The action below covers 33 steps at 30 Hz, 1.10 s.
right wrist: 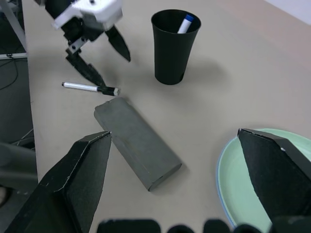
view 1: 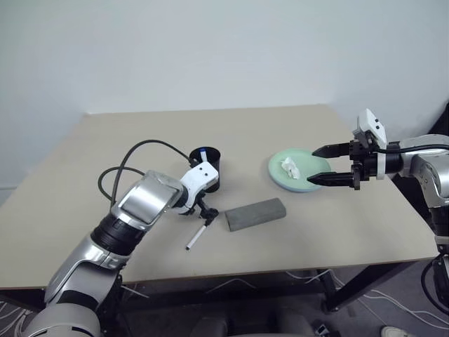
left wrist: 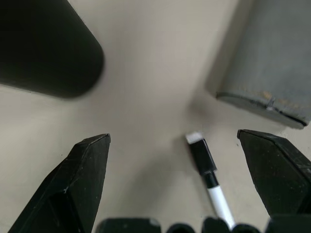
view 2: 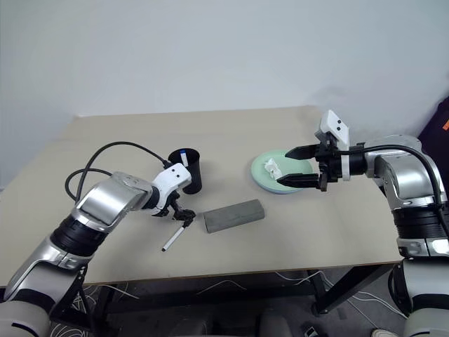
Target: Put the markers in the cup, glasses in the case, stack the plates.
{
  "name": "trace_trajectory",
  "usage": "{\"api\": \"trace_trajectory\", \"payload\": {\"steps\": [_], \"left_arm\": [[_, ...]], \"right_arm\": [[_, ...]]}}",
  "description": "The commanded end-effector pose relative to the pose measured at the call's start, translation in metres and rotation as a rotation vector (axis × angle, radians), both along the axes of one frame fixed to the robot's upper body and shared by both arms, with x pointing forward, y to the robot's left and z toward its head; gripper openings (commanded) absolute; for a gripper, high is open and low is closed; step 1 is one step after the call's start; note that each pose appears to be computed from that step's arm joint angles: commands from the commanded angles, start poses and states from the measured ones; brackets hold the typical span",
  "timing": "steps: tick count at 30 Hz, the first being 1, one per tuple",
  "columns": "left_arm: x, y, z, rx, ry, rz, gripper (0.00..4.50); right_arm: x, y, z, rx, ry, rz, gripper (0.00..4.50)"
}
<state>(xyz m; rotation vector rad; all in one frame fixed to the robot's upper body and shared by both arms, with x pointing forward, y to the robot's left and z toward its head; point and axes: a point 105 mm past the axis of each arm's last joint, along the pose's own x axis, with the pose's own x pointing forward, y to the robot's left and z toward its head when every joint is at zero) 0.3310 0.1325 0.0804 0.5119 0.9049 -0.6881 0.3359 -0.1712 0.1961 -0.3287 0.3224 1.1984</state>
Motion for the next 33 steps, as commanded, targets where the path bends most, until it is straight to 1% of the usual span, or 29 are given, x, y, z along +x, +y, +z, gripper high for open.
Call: {"api": "trace_trajectory", "payload": {"steps": [1,10,12,14,15,16,21,24,30,33], "left_arm": [[0.0,-0.001,-0.001,0.055,0.015,0.045,4.45],[-0.008,-0.004,-0.019,0.1,0.07,0.081,4.45],[-0.008,-0.003,-0.022,0.103,0.081,0.09,4.08],[-0.009,-0.002,-0.024,0.105,0.089,0.095,3.56],[-0.009,-0.002,-0.025,0.107,0.094,0.099,3.14],[-0.01,-0.001,-0.026,0.112,0.099,0.101,2.85],[-0.012,0.002,-0.031,0.128,0.119,0.113,1.11],[-0.013,0.004,-0.034,0.134,0.126,0.118,0.14],[-0.012,0.01,-0.038,0.146,0.108,0.117,0.12],[-0.005,0.01,-0.026,0.064,0.046,0.108,0.12]], "right_arm": [[0.002,0.001,0.016,0.007,-0.067,0.004,4.5],[0.003,0.001,0.016,0.009,-0.072,-0.004,4.5],[0.003,0.001,0.016,0.009,-0.074,-0.006,4.5],[0.003,0.002,0.016,0.009,-0.076,-0.006,4.5],[0.003,0.002,0.016,0.009,-0.076,-0.007,4.5],[0.003,0.002,0.015,0.009,-0.077,-0.006,4.5],[0.004,0.002,0.015,0.009,-0.081,-0.007,4.5],[0.004,0.002,0.015,0.009,-0.083,-0.009,4.5],[0.004,0.003,0.015,0.01,-0.087,-0.009,4.5],[0.004,0.002,0.015,0.008,-0.088,-0.01,4.5]]}}
